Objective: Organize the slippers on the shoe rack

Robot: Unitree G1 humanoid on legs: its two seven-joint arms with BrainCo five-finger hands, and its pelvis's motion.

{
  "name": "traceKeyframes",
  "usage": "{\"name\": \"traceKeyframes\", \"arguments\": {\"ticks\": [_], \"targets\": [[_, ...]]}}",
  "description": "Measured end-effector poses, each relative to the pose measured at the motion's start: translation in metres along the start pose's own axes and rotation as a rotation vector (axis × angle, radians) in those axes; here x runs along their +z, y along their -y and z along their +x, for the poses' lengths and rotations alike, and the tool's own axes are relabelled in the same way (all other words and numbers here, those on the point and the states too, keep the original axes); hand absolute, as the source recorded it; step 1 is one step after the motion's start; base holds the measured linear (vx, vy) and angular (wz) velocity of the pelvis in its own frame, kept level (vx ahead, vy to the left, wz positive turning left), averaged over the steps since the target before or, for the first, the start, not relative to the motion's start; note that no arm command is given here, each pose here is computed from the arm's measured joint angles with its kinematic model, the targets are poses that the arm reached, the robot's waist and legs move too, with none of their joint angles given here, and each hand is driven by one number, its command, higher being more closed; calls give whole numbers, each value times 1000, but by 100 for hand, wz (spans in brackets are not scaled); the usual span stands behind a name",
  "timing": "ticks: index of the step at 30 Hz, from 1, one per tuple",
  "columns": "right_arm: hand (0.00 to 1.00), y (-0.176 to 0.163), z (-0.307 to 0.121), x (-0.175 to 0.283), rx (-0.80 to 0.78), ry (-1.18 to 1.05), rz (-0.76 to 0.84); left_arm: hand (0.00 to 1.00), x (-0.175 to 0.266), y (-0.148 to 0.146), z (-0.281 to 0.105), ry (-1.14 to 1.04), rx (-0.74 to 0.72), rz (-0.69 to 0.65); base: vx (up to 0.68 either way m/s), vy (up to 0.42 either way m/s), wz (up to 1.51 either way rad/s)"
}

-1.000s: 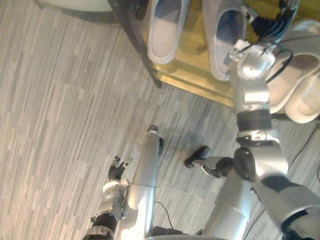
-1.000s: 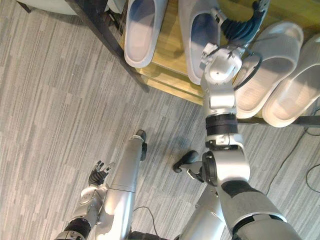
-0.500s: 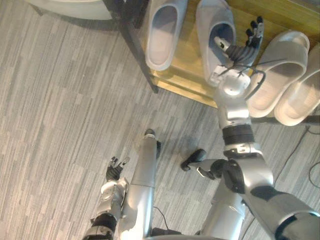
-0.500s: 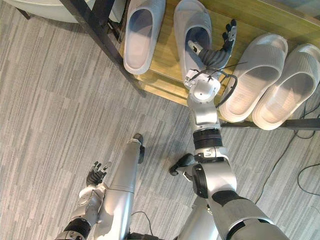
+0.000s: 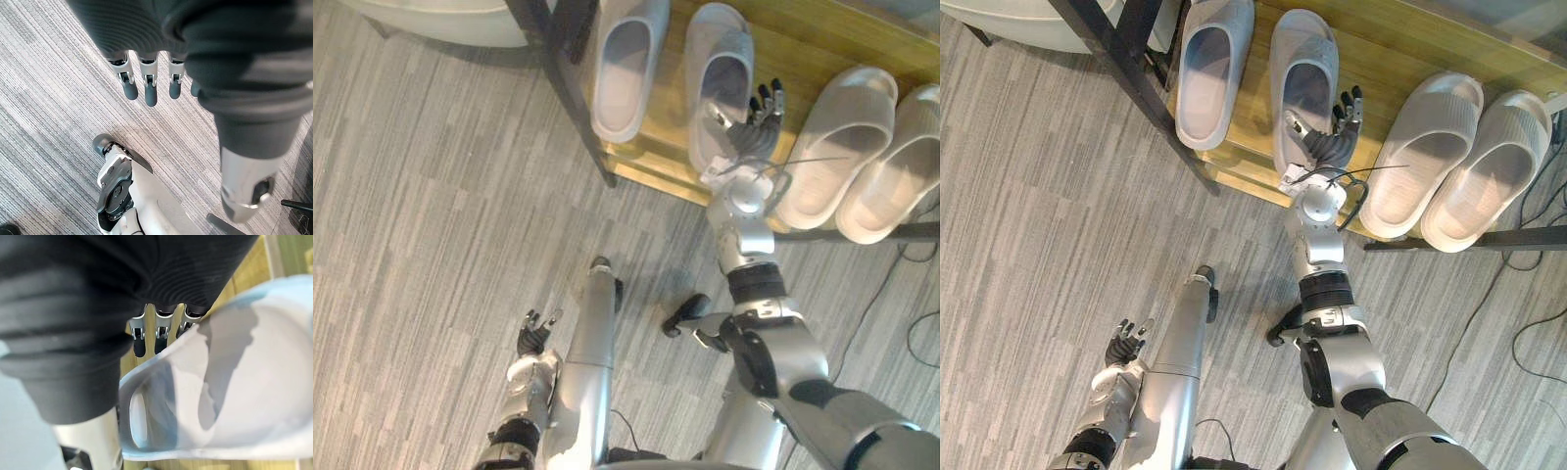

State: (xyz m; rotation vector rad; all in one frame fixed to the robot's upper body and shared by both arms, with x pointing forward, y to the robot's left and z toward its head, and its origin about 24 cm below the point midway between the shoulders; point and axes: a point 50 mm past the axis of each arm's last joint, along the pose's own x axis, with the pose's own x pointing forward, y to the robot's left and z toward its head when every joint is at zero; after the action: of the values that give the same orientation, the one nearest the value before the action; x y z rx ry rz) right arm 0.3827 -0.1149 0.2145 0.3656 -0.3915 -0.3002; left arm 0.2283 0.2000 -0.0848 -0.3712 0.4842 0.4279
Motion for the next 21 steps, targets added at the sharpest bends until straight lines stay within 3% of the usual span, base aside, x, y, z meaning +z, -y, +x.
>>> {"name": "traceKeyframes", "arguments": {"ticks": [8,21], "targets": [[0,-23,-12,-7,69,-56,118,0,1,2,0,1,-3,-2,-10,22,3],[0,-9,-2,-4,39,-54,119,0,2,5,1,8,-1,-13,-25,27,6]]}}
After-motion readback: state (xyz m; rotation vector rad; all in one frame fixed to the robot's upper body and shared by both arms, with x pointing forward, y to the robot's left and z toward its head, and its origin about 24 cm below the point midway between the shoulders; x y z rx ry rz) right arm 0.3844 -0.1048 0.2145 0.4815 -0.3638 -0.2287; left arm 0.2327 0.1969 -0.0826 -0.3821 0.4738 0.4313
